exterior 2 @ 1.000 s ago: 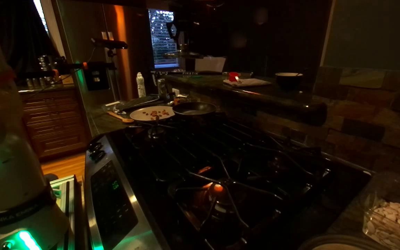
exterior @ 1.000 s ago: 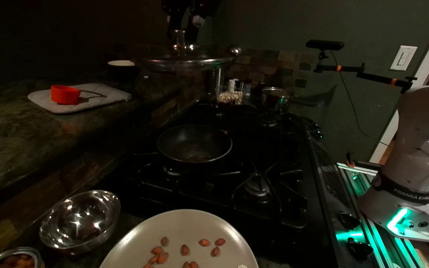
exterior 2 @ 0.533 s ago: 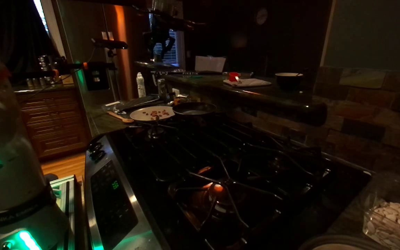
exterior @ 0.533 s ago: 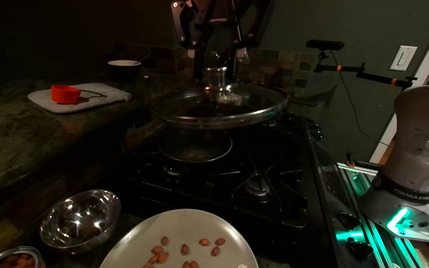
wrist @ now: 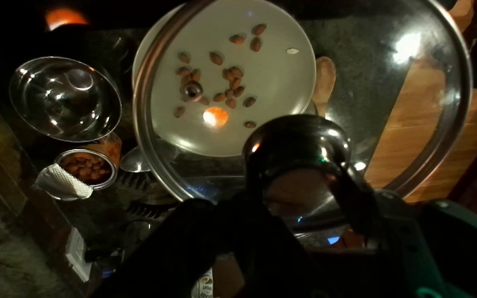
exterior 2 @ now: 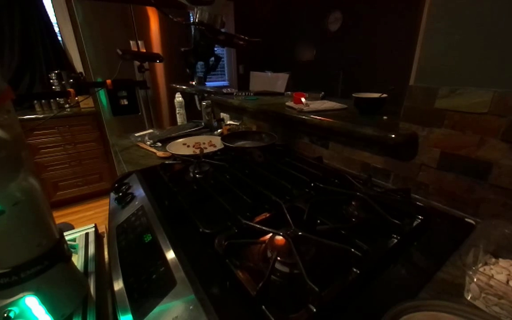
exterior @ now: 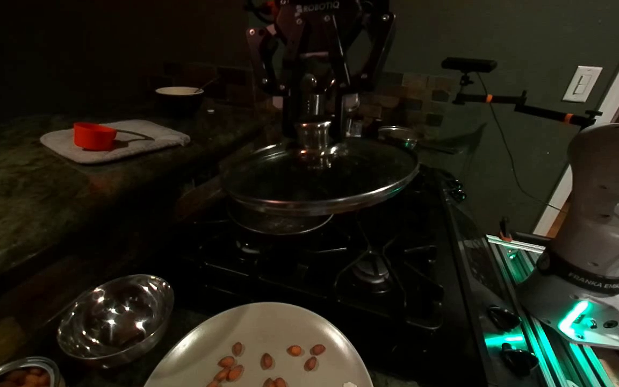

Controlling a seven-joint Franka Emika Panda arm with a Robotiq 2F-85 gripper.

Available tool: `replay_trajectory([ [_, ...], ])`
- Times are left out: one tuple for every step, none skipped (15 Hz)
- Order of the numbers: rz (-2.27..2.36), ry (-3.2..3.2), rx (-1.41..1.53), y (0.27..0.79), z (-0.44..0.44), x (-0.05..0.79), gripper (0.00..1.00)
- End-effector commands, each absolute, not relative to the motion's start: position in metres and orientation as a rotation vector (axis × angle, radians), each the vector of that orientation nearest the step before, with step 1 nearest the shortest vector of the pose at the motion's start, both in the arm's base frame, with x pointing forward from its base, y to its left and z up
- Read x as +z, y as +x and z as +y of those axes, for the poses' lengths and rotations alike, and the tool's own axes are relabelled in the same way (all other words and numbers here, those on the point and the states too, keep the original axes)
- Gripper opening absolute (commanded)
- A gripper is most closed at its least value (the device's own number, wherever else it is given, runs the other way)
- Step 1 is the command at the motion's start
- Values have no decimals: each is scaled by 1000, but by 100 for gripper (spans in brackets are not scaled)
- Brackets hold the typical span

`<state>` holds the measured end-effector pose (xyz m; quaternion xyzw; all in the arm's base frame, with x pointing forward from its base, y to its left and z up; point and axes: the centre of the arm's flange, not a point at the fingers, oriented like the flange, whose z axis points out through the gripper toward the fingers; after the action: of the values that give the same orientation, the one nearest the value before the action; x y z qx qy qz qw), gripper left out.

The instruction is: Put the lid on the pan

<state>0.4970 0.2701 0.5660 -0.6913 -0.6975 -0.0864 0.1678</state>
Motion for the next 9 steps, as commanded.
replay_trajectory([
  [-1988, -2026, -252, 501, 265, 559, 23],
  [-1958, -2047, -278, 506, 259, 555, 23],
  [-1938, -2083, -294, 510, 252, 551, 23],
  [-1925, -2120, -311, 515, 244, 545, 23],
  [-1916, -2157, -328, 520, 235, 539, 23],
  [-1901, -2194, -347, 525, 225, 533, 23],
  [-1881, -2230, -366, 529, 215, 528, 23],
  [-1858, -2267, -374, 534, 204, 522, 23],
  [-1831, -2290, -383, 537, 196, 517, 23],
])
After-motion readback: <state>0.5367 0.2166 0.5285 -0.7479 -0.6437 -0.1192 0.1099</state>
